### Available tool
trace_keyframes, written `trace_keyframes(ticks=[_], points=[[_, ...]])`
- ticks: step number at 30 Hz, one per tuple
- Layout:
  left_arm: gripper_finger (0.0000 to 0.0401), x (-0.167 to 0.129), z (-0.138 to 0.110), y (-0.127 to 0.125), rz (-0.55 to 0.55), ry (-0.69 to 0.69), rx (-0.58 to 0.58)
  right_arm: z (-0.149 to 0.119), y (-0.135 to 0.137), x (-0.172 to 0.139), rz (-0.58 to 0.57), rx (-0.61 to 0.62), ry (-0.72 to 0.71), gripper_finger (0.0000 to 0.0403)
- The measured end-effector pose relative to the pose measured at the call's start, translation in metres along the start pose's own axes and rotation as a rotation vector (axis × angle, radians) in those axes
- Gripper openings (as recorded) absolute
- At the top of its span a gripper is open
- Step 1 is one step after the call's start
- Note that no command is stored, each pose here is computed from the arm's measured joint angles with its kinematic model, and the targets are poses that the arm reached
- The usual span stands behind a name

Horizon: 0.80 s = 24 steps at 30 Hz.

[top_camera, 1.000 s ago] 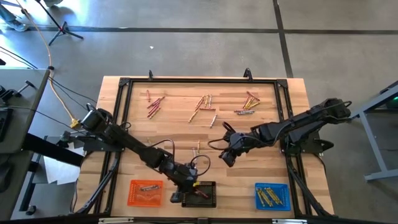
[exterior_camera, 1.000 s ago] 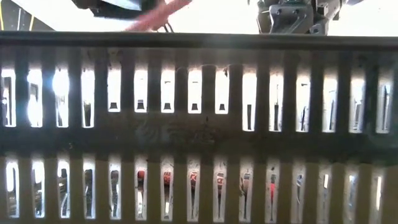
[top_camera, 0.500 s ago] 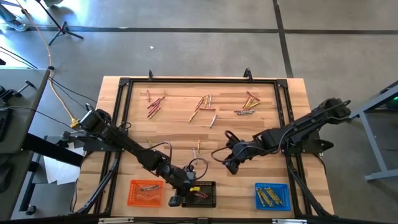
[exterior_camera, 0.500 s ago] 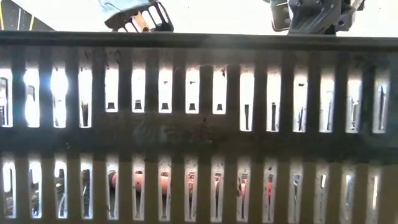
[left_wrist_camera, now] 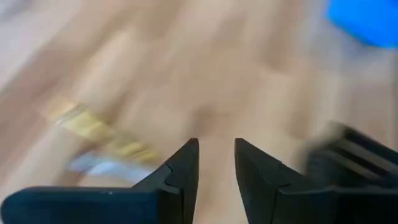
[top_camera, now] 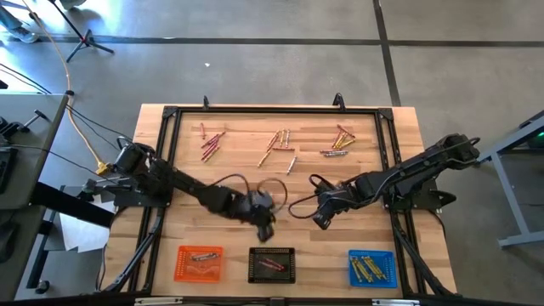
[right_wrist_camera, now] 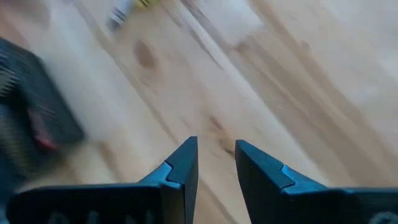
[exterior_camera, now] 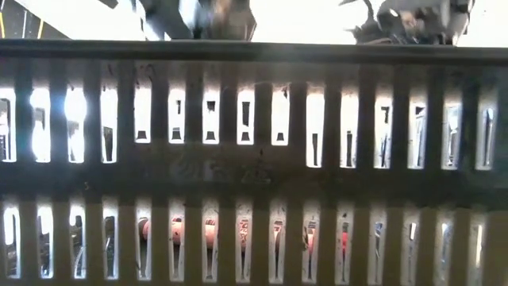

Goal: Sort crayons
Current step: Put the gray crayon into the orange bin

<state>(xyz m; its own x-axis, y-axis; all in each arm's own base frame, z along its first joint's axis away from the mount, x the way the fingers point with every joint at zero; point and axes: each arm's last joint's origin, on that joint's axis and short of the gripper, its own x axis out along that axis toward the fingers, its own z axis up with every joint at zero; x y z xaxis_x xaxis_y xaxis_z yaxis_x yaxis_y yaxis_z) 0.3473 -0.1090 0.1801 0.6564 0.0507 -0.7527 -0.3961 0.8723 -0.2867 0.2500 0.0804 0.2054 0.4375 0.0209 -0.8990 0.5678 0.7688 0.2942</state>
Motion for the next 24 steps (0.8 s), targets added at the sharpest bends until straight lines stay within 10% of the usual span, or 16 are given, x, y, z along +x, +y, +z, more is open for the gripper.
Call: trace_keyframes(ticks=[10, 24], points=[[0.0089, 0.007, 0.010, 0.041, 0.221, 0.041, -0.664, 0.001, -0.026, -0.001, -0.199, -0.116, 0.102, 0.0091], [0.0089, 0.018, 0.008, 0.044, 0.232, 0.047, -0.769, 0.019, -0.041, 0.001, -0.227, -0.152, 0.093, 0.0091]])
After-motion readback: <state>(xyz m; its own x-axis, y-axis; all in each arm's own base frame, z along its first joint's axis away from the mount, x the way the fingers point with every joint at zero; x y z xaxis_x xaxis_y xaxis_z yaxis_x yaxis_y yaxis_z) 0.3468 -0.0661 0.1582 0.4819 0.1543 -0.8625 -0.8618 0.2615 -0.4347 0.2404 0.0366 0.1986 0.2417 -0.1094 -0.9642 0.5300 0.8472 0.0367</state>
